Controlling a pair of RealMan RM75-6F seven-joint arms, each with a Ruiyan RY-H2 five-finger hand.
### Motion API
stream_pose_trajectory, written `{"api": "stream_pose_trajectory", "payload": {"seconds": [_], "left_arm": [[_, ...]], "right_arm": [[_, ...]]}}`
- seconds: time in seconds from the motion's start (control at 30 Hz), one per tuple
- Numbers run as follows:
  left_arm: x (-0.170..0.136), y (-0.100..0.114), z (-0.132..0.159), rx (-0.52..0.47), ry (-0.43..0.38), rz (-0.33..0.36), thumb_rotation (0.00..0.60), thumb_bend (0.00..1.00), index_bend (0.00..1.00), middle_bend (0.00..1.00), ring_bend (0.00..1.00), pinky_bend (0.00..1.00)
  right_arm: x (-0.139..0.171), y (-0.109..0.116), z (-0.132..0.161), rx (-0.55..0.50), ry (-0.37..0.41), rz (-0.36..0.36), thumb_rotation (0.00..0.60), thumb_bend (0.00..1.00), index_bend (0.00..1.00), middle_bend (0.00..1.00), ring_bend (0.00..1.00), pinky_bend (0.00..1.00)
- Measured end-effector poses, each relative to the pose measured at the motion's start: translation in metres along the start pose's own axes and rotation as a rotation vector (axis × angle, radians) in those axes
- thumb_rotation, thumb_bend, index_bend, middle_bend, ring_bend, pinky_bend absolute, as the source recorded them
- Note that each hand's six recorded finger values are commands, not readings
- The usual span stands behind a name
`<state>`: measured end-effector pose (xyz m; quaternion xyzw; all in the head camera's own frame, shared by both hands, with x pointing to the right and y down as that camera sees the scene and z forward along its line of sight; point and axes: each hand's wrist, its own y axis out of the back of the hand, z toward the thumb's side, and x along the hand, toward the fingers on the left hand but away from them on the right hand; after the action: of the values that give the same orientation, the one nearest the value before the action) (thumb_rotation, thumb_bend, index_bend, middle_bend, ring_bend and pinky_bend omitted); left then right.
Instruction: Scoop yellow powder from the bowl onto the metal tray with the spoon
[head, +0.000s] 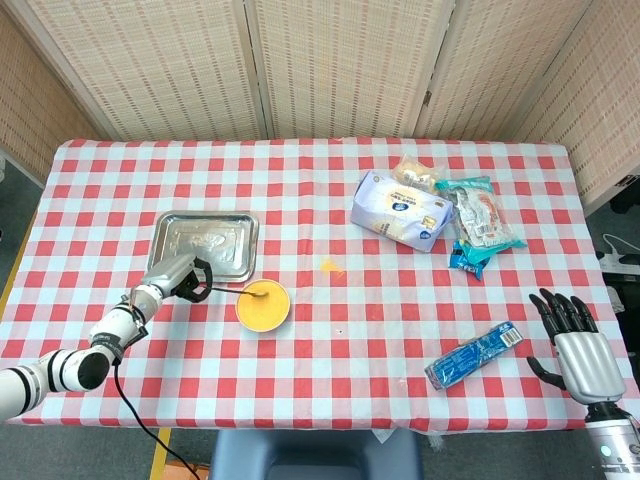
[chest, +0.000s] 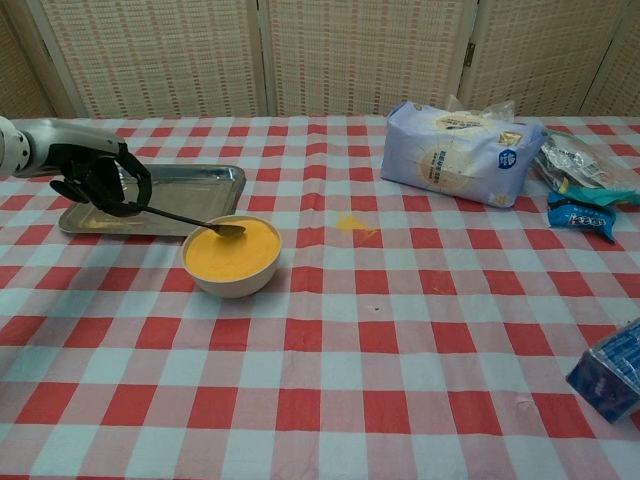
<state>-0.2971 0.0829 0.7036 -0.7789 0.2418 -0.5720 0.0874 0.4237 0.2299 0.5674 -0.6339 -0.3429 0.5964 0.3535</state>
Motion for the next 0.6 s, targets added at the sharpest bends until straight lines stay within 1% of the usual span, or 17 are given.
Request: {"api": "stream_pose_trajectory", "payload": {"seconds": [0.2, 0.6], "left_arm": [[0.001, -0.003, -0.001, 0.012, 0.006, 0.003, 0.6, 0.54, 0.96, 1.0, 1.0, 1.0], [-0.01, -0.016, -0.005, 0.042, 0.0, -0.025, 0.6, 0.54, 0.96, 1.0, 1.0, 1.0]], "right_arm": [[0.0, -0.001, 0.0, 0.001, -0.001, 0.004, 0.6, 0.18, 0.0, 0.0, 0.0, 0.0], [0.001, -0.001, 0.003, 0.001, 0.007, 0.0, 0.6, 0.18, 0.0, 0.0, 0.0, 0.0]]}}
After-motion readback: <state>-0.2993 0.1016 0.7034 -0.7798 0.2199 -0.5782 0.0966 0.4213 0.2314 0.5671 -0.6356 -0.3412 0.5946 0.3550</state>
